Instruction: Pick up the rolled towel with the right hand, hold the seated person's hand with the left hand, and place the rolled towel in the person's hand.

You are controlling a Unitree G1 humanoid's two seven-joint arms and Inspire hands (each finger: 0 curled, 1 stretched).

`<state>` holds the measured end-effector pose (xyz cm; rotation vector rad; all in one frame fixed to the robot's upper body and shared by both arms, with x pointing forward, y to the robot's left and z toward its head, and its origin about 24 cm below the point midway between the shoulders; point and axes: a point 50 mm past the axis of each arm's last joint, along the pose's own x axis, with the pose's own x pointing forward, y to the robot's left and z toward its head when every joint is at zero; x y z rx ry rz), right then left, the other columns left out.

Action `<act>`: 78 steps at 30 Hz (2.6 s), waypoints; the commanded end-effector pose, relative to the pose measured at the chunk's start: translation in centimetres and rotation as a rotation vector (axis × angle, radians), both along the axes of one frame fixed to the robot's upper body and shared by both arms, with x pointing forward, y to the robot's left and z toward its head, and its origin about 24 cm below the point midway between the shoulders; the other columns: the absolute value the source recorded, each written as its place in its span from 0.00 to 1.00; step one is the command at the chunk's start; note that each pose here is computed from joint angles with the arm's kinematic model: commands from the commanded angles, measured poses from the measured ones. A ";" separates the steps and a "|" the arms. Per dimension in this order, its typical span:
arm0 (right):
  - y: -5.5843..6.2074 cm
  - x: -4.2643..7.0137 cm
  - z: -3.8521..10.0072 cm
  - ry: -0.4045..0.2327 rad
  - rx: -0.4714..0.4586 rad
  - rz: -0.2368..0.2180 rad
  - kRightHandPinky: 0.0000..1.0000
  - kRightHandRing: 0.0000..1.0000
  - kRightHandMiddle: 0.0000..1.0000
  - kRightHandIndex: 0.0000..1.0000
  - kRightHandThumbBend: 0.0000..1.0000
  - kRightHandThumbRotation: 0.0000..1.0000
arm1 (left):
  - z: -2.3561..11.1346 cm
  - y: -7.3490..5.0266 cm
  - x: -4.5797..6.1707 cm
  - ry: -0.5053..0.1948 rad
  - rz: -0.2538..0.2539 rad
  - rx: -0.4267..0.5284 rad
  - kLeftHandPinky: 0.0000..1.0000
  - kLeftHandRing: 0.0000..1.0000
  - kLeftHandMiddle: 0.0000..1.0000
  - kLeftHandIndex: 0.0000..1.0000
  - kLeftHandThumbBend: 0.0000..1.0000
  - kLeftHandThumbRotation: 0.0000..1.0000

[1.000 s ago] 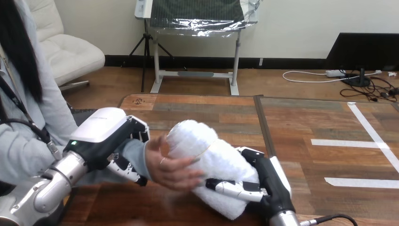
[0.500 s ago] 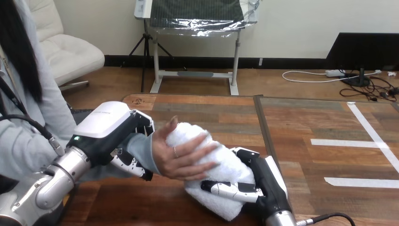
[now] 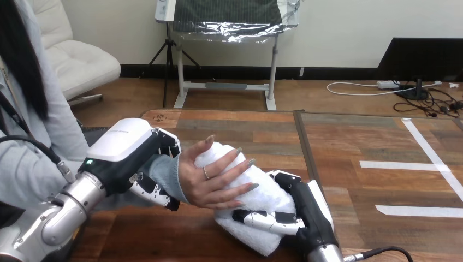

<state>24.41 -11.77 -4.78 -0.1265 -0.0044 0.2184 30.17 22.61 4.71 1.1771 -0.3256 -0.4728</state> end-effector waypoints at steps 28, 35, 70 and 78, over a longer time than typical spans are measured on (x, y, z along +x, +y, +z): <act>2.0 1.4 2.0 -0.111 0.008 0.072 0.22 0.28 0.38 0.46 0.67 0.00 | 1.9 -1.4 0.8 -0.081 -0.028 -0.088 0.29 0.33 0.38 0.40 1.00 0.07; 1.8 1.4 2.0 -0.107 0.007 0.059 0.23 0.29 0.40 0.46 0.67 0.00 | 1.7 -1.3 0.8 -0.068 -0.020 -0.087 0.30 0.34 0.39 0.40 1.00 0.08; 1.2 1.7 1.9 -0.096 -0.043 0.034 0.29 0.36 0.45 0.50 0.73 0.00 | 1.5 -1.2 0.6 -0.038 -0.024 -0.087 0.36 0.39 0.43 0.44 0.99 0.10; 1.1 1.8 1.8 -0.089 -0.070 0.045 0.39 0.48 0.57 0.58 0.76 0.00 | 1.5 -1.3 0.5 -0.040 -0.028 -0.093 0.40 0.42 0.47 0.48 1.00 0.11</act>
